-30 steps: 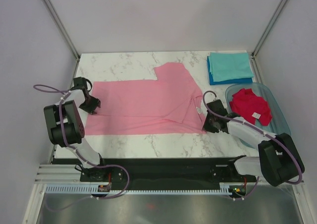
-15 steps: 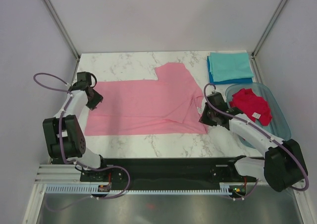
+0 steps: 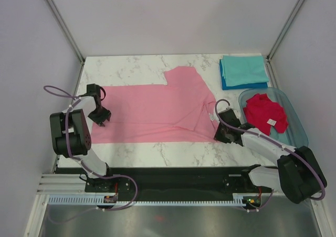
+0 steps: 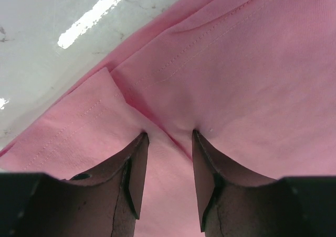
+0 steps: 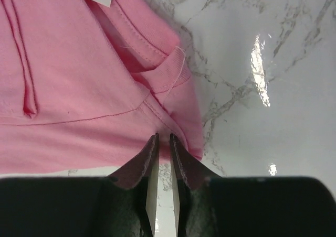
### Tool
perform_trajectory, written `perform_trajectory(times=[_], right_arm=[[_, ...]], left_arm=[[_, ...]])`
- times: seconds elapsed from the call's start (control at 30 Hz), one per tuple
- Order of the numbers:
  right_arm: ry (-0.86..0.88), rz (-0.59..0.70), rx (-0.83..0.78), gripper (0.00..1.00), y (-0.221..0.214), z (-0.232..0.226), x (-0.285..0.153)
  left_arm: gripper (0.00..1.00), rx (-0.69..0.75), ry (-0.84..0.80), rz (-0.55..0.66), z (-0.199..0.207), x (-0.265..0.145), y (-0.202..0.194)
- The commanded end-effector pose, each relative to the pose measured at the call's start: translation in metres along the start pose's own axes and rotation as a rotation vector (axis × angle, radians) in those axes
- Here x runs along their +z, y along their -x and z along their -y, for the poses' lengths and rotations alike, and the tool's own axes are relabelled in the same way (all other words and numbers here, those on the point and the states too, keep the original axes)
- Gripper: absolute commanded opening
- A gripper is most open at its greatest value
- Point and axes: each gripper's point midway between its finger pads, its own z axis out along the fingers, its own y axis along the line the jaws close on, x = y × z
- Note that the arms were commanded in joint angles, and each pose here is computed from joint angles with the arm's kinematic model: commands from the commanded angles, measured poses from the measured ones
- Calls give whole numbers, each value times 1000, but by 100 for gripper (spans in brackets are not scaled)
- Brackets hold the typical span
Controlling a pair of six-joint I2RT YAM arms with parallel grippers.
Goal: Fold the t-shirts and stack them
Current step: Fold the tshirt
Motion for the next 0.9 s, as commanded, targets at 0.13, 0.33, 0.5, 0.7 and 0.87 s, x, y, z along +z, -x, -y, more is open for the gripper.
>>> perform_trajectory(times=[0.13, 0.33, 0.5, 0.7, 0.87], right_arm=[[-54, 24, 4, 22, 1, 14, -8], [78, 89, 71, 28, 39, -32, -42], [211, 97, 148, 32, 53, -81, -42], [248, 79, 193, 37, 43, -124, -18], [214, 65, 202, 40, 37, -132, 1]], left_arm=[[47, -21, -24, 48, 7, -9, 20], [48, 49, -224, 185, 35, -84, 60], [48, 231, -480, 149, 73, -123, 37], [48, 501, -776, 35, 111, -148, -32], [49, 574, -834, -19, 114, -154, -64]])
